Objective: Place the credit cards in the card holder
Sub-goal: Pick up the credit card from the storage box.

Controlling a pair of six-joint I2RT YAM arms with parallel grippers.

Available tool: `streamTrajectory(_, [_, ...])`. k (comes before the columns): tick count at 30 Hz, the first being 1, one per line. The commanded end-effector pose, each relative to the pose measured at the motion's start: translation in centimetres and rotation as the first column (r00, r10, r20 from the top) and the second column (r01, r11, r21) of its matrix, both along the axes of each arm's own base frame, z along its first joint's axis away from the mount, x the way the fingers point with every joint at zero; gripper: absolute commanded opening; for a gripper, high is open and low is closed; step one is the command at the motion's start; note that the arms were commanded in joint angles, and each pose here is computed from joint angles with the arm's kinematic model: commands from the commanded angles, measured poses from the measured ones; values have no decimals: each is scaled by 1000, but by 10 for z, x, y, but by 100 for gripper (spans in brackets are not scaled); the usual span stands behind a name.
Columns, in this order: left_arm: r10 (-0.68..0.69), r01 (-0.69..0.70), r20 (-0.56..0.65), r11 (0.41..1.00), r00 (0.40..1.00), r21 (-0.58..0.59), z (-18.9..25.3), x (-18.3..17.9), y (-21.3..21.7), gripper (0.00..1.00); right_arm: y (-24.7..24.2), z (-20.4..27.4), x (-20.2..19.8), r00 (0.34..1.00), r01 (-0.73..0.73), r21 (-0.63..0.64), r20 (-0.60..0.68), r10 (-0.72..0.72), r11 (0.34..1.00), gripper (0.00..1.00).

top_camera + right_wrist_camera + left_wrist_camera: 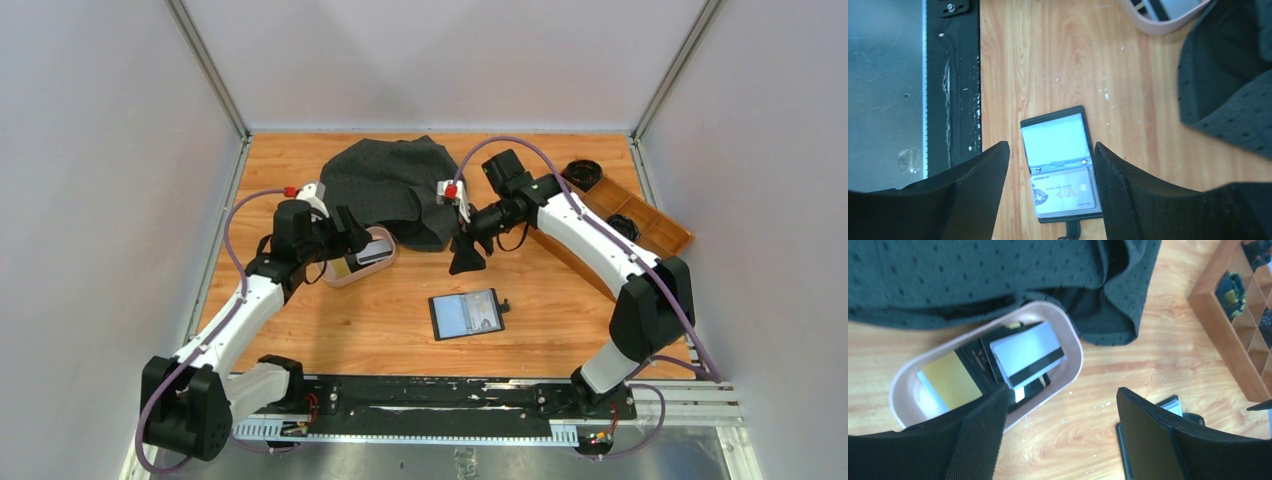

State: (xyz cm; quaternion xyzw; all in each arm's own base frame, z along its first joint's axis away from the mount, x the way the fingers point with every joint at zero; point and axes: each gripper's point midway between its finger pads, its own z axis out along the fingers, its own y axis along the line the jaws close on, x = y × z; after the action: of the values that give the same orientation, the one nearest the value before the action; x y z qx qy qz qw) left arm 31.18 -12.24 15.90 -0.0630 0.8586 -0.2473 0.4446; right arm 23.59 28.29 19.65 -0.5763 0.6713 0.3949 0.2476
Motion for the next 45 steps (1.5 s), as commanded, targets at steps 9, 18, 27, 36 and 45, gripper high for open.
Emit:
streamTrajectory(9, [102,-102,-94,995,990,9,-61,20,17,76,-26,-8,-5,991,11,125,-132,5,992,67])
streamTrajectory(18, [23,-21,-140,1000,990,11,-79,27,10,74,-28,-13,-3,989,18,121,-147,0,992,66])
streamTrajectory(27, [-10,13,-200,1000,980,11,-101,30,7,67,-29,-14,-2,989,22,120,-150,-4,993,66])
streamTrajectory(36, [-66,52,-216,996,974,-67,-104,30,-7,65,-30,-15,-2,989,21,120,-149,-3,993,66])
streamTrajectory(45, [-111,70,-205,978,973,-195,-96,31,-24,63,-31,-14,-1,989,24,125,-147,-5,992,65])
